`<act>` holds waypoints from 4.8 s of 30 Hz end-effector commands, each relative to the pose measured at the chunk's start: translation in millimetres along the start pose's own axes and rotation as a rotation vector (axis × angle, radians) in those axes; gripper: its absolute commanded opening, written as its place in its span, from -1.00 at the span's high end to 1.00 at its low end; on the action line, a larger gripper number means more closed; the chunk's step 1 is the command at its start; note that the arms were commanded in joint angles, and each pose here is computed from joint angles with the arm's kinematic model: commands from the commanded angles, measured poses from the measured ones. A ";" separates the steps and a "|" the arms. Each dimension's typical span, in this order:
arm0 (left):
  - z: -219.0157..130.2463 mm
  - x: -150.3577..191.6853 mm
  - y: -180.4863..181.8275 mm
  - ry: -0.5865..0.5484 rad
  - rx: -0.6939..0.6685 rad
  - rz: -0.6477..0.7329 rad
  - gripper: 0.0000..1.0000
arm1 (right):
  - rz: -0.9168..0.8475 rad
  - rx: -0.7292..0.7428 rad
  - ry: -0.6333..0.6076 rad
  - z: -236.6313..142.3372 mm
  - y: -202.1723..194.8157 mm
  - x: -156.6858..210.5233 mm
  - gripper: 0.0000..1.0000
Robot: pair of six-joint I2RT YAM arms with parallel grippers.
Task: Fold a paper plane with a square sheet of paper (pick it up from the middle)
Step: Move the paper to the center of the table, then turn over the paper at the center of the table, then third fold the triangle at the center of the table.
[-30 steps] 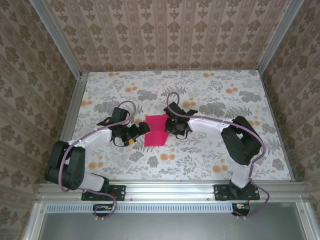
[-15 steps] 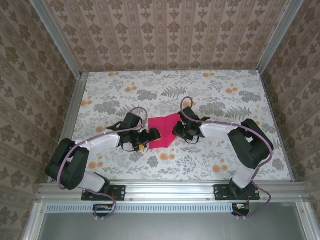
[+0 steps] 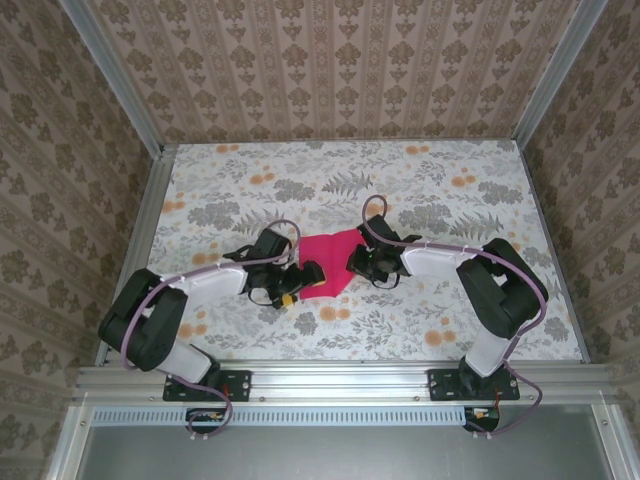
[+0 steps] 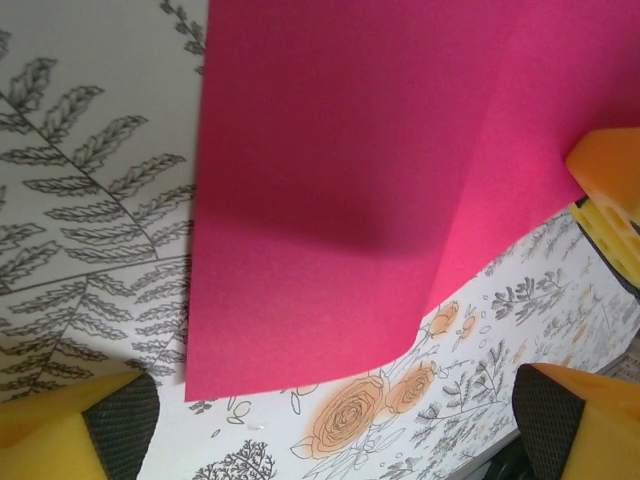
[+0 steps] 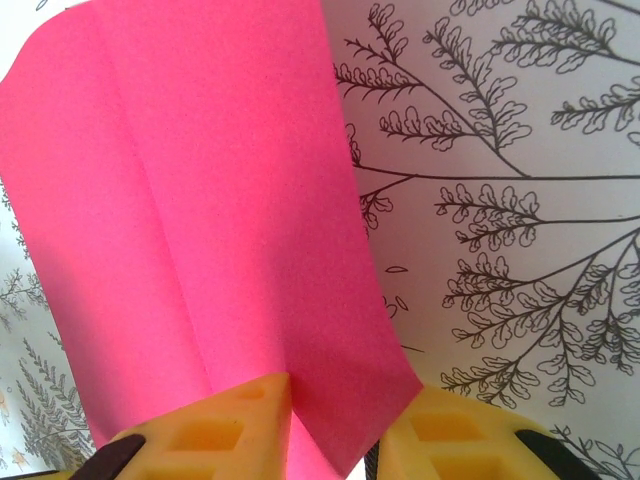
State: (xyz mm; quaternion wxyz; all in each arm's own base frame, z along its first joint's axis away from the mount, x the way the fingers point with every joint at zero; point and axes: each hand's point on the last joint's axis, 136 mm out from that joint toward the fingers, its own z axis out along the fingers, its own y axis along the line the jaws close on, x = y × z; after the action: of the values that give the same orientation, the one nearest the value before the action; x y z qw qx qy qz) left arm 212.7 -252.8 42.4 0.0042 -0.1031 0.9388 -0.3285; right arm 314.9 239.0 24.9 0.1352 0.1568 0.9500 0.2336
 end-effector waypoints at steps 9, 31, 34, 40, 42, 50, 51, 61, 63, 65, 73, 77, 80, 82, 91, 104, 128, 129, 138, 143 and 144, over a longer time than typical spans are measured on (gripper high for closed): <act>14.0 -15.6 -37.1 0.023 0.070 0.057 -0.84 | 0.038 0.022 0.023 3.3 -13.7 7.9 0.46; 7.5 -34.9 -65.5 -0.072 0.143 0.263 0.41 | 0.079 -0.209 0.066 -10.9 3.4 -4.2 0.26; 5.6 -35.6 -66.2 -0.068 0.120 0.308 0.62 | 0.049 -0.196 0.050 -24.9 -3.8 -7.7 0.11; -3.9 -34.8 -76.5 -0.056 0.057 0.458 0.76 | 0.045 -0.137 -0.056 -60.1 -35.5 -25.6 -0.12; -6.7 -33.5 -77.4 -0.050 -0.022 0.531 0.76 | 0.045 -0.103 -0.103 -71.8 -46.5 -32.4 -0.19; -46.2 -48.4 -62.1 -0.074 -0.328 0.776 0.77 | 0.012 -0.051 -0.188 -94.1 -54.4 -44.7 -0.25; -47.0 -46.8 -62.1 -0.063 -0.330 0.801 0.77 | 0.015 -0.049 -0.186 -93.4 -54.3 -45.2 -0.25; -17.5 -17.6 -70.3 0.069 -0.217 0.887 0.13 | 0.015 -0.047 -0.204 -99.3 -46.1 -55.5 -0.27; -15.7 -15.9 -72.0 0.062 -0.186 0.866 -0.01 | 0.007 -0.049 -0.212 -102.9 -43.3 -58.5 -0.27; -15.2 -15.8 -75.0 0.054 -0.137 0.837 -0.07 | -0.005 -0.051 -0.215 -105.2 -40.1 -60.6 -0.28; -24.2 -10.7 -82.1 0.028 0.005 0.788 -0.29 | -0.028 -0.077 -0.200 -108.6 -30.4 -58.3 -0.29; -43.2 -16.4 -93.4 -0.038 0.147 0.723 -0.51 | -0.047 -0.094 -0.201 -111.2 -22.5 -57.1 -0.29; -56.6 -16.9 -96.8 -0.086 0.206 0.704 -0.66 | -0.068 -0.105 -0.217 -116.1 -14.3 -58.4 -0.29; -59.2 -23.5 -86.7 -0.122 0.179 0.657 -0.69 | -0.081 -0.114 -0.225 -118.3 -8.3 -59.4 -0.30; -30.8 -40.8 -43.4 -0.177 0.122 0.325 0.25 | -0.263 -0.150 -0.143 -99.2 52.2 -32.3 -0.03; 9.0 -19.6 -27.9 -0.067 0.136 0.196 0.69 | -0.279 -0.276 0.151 -8.3 112.3 24.7 0.58; 23.1 -0.1 1.5 0.013 0.064 0.142 0.73 | -0.190 -0.178 0.241 37.6 62.7 43.5 0.65; 22.8 -0.2 1.8 0.011 0.061 0.144 0.73 | -0.188 -0.184 0.239 36.8 63.1 43.1 0.65; 15.6 0.5 -5.8 -0.006 0.083 0.171 0.76 | -0.169 -0.170 0.229 38.9 54.4 40.7 0.68; 6.2 -1.6 -24.3 -0.042 0.159 0.198 0.73 | -0.147 -0.167 0.227 41.0 50.5 41.6 0.71; 6.8 -1.1 -23.8 -0.041 0.155 0.199 0.72 | -0.143 -0.166 0.227 41.5 49.7 41.9 0.71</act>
State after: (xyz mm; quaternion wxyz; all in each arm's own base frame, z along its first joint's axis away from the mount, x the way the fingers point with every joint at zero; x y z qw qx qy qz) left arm 220.0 -268.0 40.6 0.0543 -0.0263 0.9250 -0.3752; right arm 304.8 317.8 15.9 0.0649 0.0332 0.9436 0.3229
